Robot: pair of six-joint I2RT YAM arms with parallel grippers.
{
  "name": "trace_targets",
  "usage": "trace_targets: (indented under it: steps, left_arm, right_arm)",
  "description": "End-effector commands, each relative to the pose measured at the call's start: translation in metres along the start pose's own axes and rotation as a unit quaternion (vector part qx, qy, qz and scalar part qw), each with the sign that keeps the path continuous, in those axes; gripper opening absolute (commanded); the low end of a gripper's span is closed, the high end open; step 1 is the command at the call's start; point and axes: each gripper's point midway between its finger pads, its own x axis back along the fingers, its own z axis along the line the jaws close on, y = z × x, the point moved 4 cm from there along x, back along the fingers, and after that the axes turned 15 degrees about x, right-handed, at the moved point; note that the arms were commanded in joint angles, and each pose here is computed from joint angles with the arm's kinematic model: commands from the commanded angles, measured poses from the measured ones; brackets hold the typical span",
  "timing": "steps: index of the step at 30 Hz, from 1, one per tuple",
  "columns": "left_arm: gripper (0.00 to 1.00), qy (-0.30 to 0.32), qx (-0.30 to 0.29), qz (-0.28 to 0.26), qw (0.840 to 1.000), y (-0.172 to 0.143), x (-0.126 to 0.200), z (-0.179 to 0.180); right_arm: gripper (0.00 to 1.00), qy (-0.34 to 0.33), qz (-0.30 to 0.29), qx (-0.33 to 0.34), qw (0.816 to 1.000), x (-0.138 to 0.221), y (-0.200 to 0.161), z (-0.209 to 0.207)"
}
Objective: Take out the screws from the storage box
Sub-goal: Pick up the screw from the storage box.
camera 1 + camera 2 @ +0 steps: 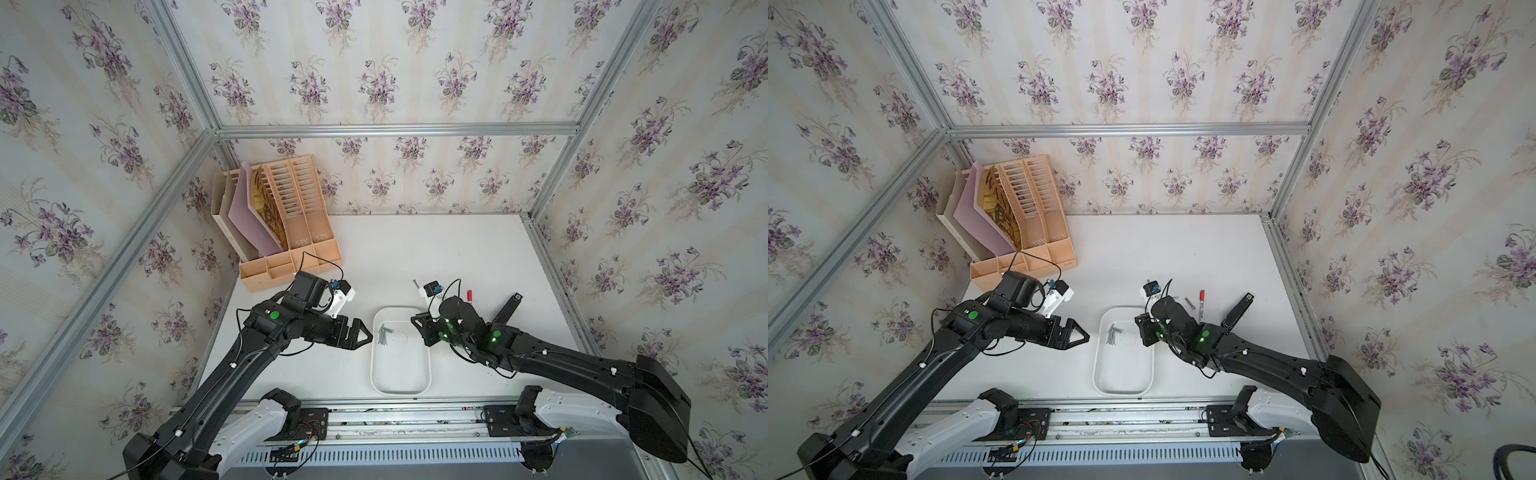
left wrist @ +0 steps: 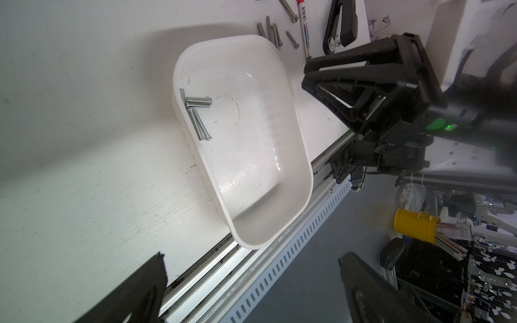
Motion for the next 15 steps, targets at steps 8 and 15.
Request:
trace_targets:
  steps: [8,15]
  left_arm:
    - [0.99,-0.002,-0.002,0.000,1.000,0.000,0.001,-0.001]
    - [1.00,-0.002,-0.003,-0.002,1.000,-0.001,0.002,-0.001]
  right_arm:
    - [0.21,0.018,0.080,0.035,0.996,-0.044,-0.016,0.018]
    - [0.20,0.014,0.126,0.036,0.991,-0.064,-0.030,0.019]
